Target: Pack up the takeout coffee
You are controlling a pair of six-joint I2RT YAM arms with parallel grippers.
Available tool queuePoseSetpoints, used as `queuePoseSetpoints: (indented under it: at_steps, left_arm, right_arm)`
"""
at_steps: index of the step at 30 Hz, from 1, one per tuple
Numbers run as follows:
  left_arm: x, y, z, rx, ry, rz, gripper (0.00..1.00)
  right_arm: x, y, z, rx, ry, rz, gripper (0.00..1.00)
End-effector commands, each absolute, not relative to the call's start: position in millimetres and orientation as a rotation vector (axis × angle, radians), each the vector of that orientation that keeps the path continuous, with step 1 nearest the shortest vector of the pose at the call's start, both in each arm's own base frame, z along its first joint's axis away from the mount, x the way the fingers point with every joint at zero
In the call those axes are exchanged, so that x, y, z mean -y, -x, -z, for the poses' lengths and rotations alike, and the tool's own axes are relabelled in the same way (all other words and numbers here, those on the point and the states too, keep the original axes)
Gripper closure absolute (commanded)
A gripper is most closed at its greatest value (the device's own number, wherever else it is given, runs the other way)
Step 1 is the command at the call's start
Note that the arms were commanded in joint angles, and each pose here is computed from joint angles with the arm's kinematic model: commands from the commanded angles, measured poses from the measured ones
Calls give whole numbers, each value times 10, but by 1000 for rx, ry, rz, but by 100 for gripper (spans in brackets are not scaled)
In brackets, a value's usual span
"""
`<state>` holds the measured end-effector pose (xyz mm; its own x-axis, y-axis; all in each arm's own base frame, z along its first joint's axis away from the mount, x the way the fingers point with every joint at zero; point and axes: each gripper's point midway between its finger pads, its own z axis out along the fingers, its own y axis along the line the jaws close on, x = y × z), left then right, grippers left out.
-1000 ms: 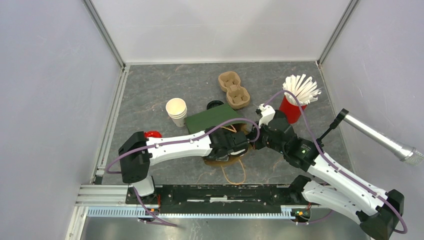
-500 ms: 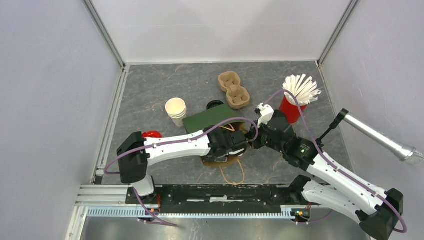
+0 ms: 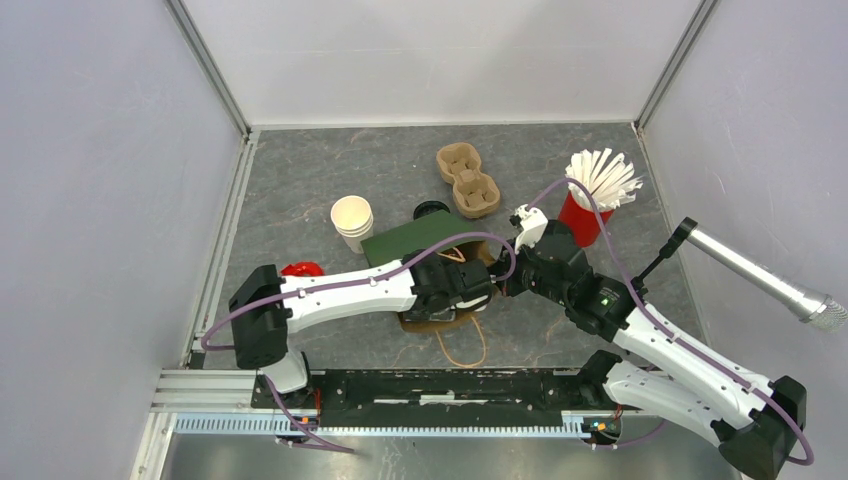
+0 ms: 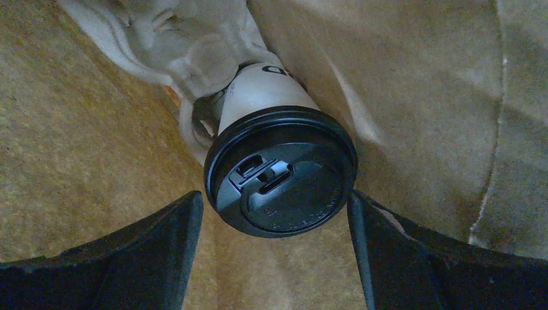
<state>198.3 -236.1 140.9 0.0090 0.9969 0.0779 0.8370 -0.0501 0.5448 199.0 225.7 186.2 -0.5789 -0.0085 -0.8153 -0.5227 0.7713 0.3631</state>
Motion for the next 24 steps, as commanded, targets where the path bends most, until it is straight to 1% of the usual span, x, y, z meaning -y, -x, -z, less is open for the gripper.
queuePoseSetpoints:
  at_steps: [1,6,9,13,18,24]
  left_arm:
    - [2651,-2000,-1649,-1867,-1779,-474,13]
    - [2618,-1986,-1677,-1870,-1763,-466,16]
    - [2614,-1974,-1701,-1873,-1753,-453,24]
    - [2586,-1956,-1705,-1881,-1747,-448,25]
    - [2527,-1917,-1709,-1898,-1737,-433,29]
    - [2496,-1875,-1720,-1919,-1723,-410,42]
  right_arm:
    - [-2433,-1950,-2104,-2021,425,-846,100]
    - [-2431,-1951,-2100,-2024,422,-844,100]
    - [-2429,-1952,-2114,-2023,420,-844,100]
    - [-2422,-1955,-2117,-2022,417,-841,100]
    - [-2396,-1960,-2140,-2016,403,-834,100]
    - [-2390,-1957,-2149,-2018,392,-837,100]
